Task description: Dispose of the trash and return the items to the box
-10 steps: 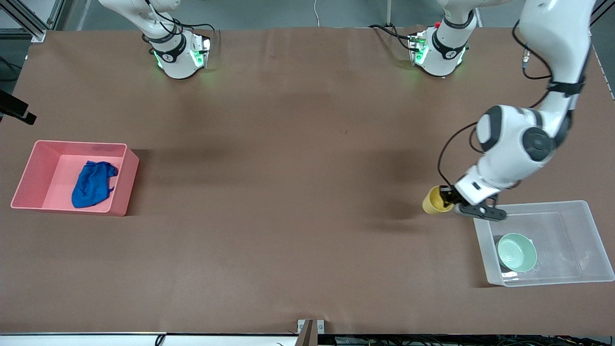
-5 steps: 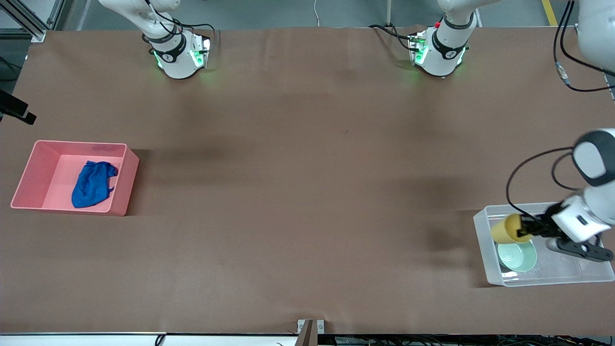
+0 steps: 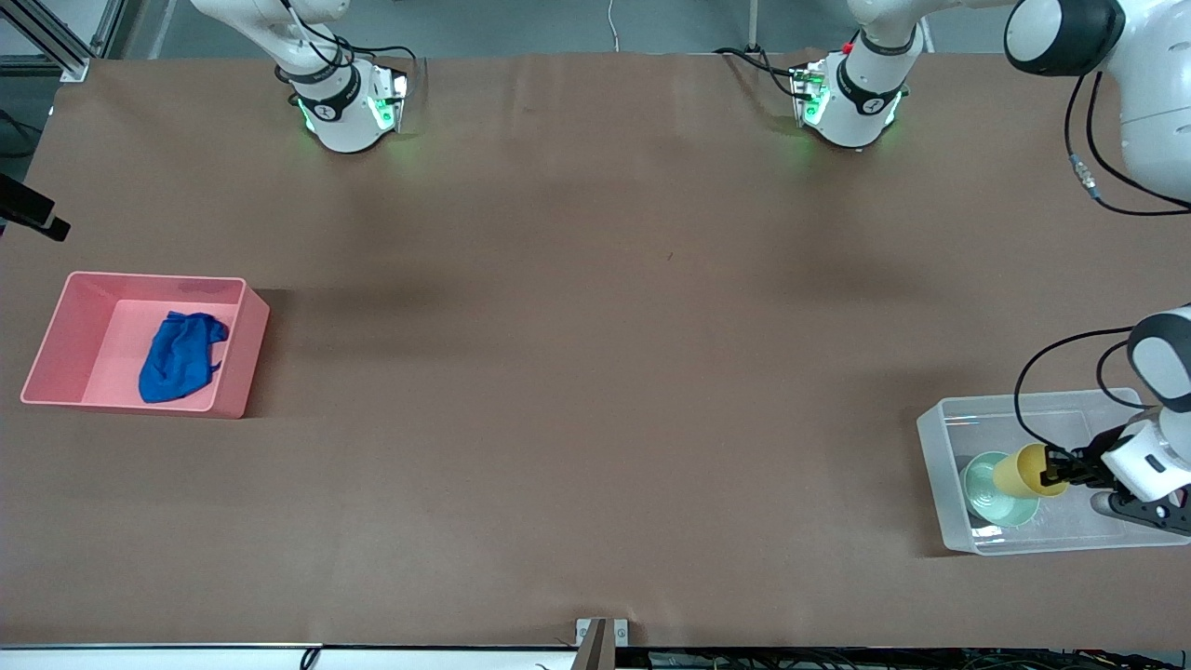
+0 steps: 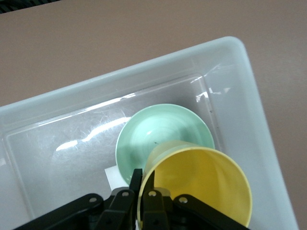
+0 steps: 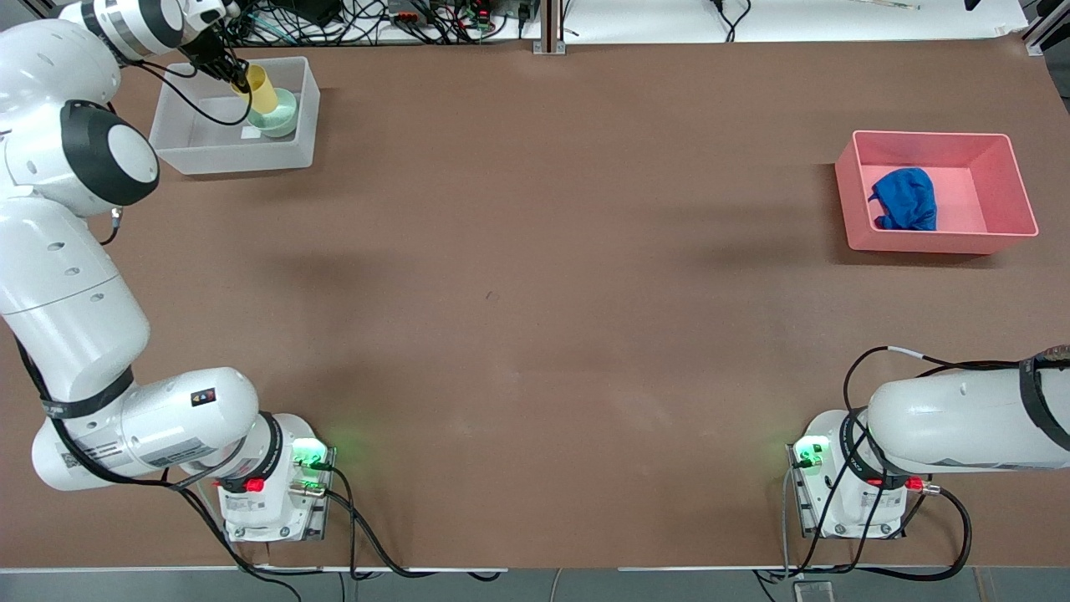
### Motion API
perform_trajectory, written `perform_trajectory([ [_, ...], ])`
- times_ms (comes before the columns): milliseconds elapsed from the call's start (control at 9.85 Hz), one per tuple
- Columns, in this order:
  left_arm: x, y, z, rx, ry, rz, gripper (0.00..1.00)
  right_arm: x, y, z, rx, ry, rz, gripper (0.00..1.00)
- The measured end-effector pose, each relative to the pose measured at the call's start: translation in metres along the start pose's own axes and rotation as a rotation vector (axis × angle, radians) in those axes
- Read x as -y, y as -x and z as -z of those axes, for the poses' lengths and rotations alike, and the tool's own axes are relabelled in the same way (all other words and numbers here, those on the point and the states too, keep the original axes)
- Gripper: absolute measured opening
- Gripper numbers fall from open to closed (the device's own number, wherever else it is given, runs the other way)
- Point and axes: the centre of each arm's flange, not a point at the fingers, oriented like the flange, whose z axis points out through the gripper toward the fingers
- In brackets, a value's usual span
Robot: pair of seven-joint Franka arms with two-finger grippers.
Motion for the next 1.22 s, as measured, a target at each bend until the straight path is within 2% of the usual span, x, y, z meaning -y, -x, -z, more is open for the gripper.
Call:
perform_trajectory([
  [305, 0.004, 0.001, -0.022, -0.02, -0.018, 0.011, 0.05, 0.0, 0.0, 0.0, 0.001, 0.0, 0.0, 1.0],
  [406, 0.004, 0.001, -0.024, -0.021, -0.018, 0.026, 0.16, 0.0, 0.0, 0.0, 0.001, 0.0, 0.0, 1.0],
  [609, 0.005, -0.006, -0.008, -0.052, -0.032, 0.038, 0.46, 0.0, 0.0, 0.0, 0.001, 0.0, 0.0, 1.0],
  [914, -0.022, -0.023, 0.071, -0.118, -0.041, 0.009, 0.89, 0.0, 0.0, 0.0, 0.002, 0.0, 0.0, 1.0],
  [1016, -0.037, -0.021, 0.105, -0.123, -0.043, 0.015, 1.0, 0.0, 0.0, 0.0, 0.002, 0.0, 0.001, 1.0],
  [1219, -0.077, 0.001, 0.165, -0.087, -0.031, 0.073, 1.0, 0.0, 0.0, 0.0, 0.002, 0.0, 0.0, 1.0],
])
